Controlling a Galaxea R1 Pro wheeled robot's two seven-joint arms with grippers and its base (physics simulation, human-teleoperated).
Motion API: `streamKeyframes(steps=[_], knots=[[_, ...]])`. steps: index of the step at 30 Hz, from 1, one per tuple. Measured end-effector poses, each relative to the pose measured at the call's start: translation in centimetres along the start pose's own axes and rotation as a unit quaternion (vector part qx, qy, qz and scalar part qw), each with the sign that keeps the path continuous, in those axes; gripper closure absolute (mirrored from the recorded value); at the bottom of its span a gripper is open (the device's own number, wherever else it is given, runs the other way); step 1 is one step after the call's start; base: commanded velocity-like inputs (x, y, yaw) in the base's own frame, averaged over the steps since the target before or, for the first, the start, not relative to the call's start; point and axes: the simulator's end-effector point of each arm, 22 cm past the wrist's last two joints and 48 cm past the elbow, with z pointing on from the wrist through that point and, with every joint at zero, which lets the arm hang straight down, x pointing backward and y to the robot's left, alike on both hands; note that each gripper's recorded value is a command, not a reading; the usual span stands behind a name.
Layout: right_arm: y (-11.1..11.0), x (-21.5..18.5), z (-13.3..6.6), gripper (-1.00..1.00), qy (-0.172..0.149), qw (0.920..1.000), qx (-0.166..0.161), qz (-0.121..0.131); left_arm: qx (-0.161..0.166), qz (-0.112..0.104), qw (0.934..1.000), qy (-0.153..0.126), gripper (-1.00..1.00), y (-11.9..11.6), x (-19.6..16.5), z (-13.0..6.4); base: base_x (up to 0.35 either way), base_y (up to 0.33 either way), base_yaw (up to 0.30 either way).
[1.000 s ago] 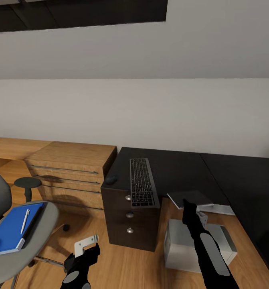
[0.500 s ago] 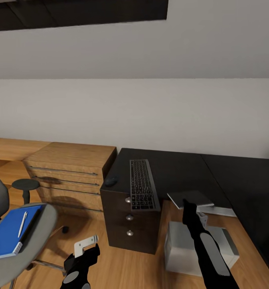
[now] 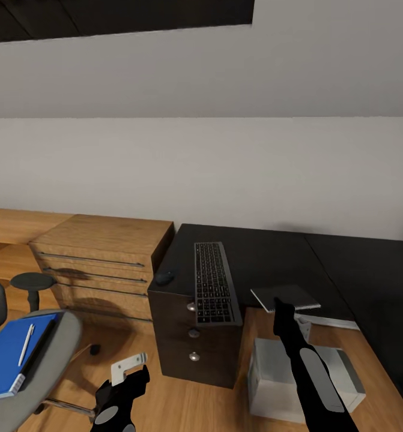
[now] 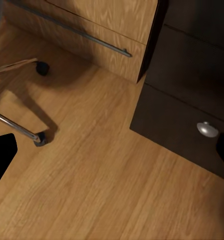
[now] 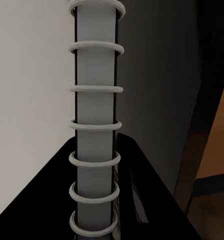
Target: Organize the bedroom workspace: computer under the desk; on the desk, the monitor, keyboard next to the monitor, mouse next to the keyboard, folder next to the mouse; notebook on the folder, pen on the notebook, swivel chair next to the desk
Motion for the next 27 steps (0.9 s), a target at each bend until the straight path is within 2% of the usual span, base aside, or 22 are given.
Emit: streamKeyframes(steps=[5,13,27], knots=[[0.0,0.0,0.0,1.0,0.0,1.0,0.0,0.0,-0.001,0.0,1.0,0.0,-1.0,0.03,-0.02,0.0,0.058,0.0,0.0],[0.01,-0.01,-0.01,1.0,0.0,1.0,0.0,-0.001,-0.001,0.0,1.0,0.0,-1.0,0.03,-0.01,-0.01,0.193,0.0,0.0],[-0.04,0.0,0.01,1.0,0.0,1.0,0.001,-0.001,0.0,0.0,1.0,0.001,-1.0,0.02,0.03,0.01,0.011,0.0,0.0]])
